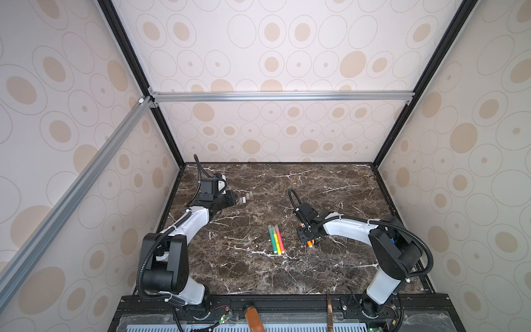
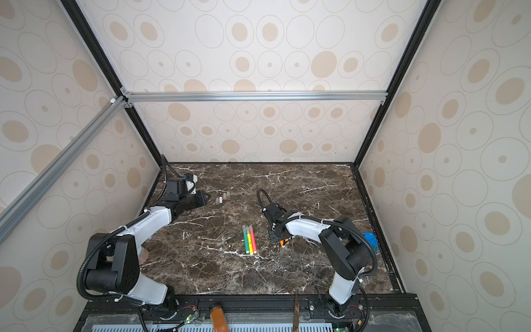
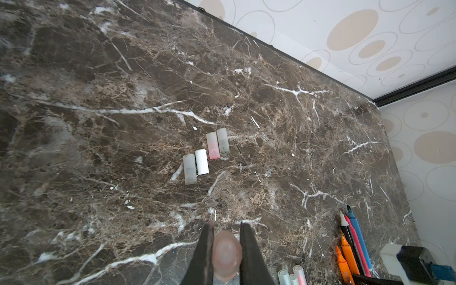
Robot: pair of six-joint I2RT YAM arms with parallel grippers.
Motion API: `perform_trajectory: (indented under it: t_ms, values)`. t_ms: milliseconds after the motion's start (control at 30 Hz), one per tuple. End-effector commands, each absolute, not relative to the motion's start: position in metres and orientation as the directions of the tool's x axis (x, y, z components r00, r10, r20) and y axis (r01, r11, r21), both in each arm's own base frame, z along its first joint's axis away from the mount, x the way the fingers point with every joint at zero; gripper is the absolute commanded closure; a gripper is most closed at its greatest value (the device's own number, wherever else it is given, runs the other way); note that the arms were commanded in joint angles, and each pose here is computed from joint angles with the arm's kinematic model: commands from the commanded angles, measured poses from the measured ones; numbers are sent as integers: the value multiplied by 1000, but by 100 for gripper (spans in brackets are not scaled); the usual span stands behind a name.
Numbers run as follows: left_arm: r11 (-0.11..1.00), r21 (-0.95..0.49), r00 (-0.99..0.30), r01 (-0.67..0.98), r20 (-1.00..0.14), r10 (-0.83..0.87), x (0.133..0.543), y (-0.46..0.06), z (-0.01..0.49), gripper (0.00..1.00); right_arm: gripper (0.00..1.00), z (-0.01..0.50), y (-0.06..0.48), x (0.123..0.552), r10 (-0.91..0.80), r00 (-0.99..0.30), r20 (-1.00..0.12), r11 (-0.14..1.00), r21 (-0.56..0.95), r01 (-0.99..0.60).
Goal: Remove pen caps from pens
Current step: Place the pen at the center of the table.
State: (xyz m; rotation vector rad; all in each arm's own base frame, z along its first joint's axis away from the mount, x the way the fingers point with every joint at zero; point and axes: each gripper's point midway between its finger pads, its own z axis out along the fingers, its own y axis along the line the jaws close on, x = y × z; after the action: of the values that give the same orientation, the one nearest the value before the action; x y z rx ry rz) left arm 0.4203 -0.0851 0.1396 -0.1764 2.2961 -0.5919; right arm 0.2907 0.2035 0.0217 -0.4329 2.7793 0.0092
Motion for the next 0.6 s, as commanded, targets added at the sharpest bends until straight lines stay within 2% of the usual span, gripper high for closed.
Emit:
perform_trajectory:
  t_ms: [0, 67, 233, 567]
  values:
    - [888, -452, -664, 83, -690, -289, 430, -81, 163, 100, 77, 24, 200, 294, -298, -901, -314, 954, -75, -290]
    - [890, -449, -659, 79, -694, -292, 430, -79, 165, 100, 82, 26, 199, 297, -304, -897, -320, 953, -87, -291]
    - [889, -451, -662, 74, -689, -295, 429, -77, 162, 100, 88, 31, 199, 306, -310, -889, -337, 951, -106, -291]
    - [894, -445, -667, 61, -684, -295, 426, -75, 154, 100, 87, 36, 197, 311, -308, -889, -339, 951, -123, -283]
